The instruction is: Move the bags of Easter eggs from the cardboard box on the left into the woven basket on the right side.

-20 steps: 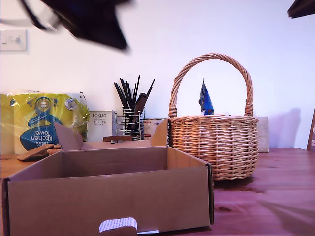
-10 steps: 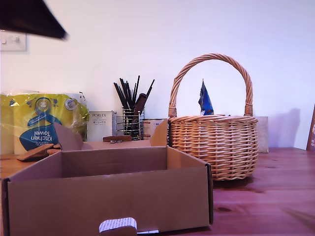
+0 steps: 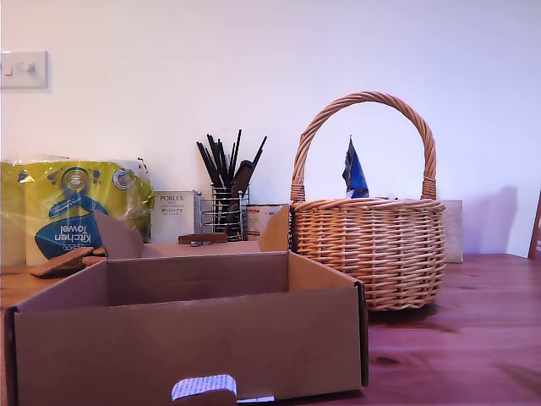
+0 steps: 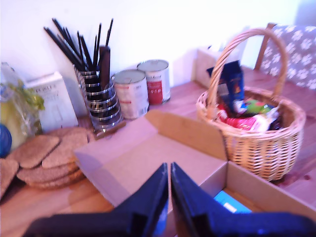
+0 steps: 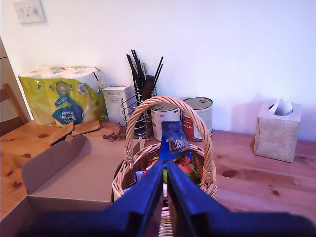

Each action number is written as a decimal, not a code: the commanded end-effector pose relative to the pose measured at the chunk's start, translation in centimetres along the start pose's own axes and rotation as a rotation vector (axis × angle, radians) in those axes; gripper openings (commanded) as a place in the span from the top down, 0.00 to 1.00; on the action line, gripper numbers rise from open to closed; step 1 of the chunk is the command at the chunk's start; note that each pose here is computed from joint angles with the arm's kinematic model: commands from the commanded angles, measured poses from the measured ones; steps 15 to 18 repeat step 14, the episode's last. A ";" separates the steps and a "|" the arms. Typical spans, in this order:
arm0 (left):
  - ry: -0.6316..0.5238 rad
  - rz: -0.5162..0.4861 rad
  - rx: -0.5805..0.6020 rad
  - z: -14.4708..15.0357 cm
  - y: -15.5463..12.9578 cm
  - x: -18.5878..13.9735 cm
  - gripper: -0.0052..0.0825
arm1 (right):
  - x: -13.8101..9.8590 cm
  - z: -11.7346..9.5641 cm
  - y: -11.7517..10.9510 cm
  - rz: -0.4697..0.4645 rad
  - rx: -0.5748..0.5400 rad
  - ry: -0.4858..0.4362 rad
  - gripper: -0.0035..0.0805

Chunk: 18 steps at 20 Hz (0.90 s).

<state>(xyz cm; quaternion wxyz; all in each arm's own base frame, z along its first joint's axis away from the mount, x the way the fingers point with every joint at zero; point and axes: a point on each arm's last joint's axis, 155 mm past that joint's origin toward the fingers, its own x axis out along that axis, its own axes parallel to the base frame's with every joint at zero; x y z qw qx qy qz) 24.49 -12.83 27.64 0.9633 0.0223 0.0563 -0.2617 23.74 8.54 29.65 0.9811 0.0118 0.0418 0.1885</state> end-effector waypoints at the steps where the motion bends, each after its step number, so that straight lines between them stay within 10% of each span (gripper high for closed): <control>1: 0.053 -0.004 -0.004 -1.8 -0.1 0.4 0.97 | 0.2 -1.2 0.0 0.001 0.004 0.029 0.97; 18: 0.212 -0.009 -0.026 -5.8 -0.2 0.3 0.97 | -0.8 -7.6 -0.1 -0.007 0.037 0.290 0.97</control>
